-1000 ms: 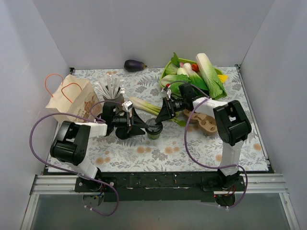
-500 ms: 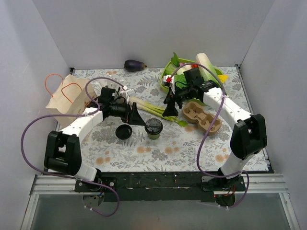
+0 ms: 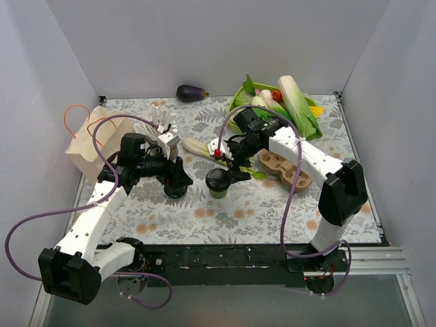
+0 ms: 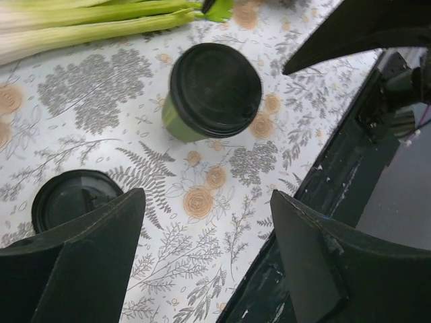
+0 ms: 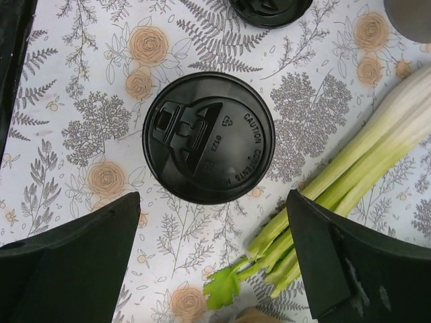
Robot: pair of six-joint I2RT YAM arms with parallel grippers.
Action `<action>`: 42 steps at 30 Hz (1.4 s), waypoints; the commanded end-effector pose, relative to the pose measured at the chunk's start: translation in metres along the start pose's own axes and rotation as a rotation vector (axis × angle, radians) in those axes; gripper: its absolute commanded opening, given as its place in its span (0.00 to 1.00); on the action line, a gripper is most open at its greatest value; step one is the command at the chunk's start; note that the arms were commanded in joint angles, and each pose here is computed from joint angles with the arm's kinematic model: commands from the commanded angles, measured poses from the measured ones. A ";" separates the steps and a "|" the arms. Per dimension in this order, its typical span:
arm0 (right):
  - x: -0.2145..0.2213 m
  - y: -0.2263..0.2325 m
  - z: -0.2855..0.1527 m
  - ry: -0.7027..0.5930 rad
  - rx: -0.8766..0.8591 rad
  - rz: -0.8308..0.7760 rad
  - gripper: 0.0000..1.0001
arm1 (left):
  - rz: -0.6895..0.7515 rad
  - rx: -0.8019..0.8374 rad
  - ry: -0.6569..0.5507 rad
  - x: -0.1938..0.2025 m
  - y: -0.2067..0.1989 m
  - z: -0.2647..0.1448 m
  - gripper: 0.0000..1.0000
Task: Pack the takeout coffee
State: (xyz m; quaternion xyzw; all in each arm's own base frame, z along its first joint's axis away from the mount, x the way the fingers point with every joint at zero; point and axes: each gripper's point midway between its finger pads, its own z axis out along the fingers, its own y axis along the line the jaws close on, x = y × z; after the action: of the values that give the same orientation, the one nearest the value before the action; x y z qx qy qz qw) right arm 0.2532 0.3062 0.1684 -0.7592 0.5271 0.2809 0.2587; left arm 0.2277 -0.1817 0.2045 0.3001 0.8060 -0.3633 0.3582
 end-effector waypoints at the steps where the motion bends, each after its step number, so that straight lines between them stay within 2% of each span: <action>1: -0.009 -0.008 0.006 0.007 -0.039 -0.070 0.98 | -0.081 -0.133 -0.015 -0.001 0.030 -0.006 0.75; 6: -0.010 -0.011 0.018 0.002 -0.066 -0.060 0.98 | -0.053 -0.184 -0.014 -0.010 0.040 -0.011 0.75; 24: -0.014 -0.004 0.037 0.048 -0.175 -0.030 0.98 | -0.105 -0.161 -0.033 -0.001 0.041 -0.006 0.76; 42: -0.015 -0.004 0.055 0.088 -0.160 -0.012 0.98 | -0.116 -0.155 -0.041 0.000 0.041 -0.005 0.76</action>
State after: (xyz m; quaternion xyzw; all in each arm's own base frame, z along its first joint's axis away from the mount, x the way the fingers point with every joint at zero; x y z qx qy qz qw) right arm 0.2455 0.3517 0.1381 -0.7961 0.5022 0.2890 0.1745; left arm 0.2563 -0.1543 0.1847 0.2127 0.8505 -0.3198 0.3593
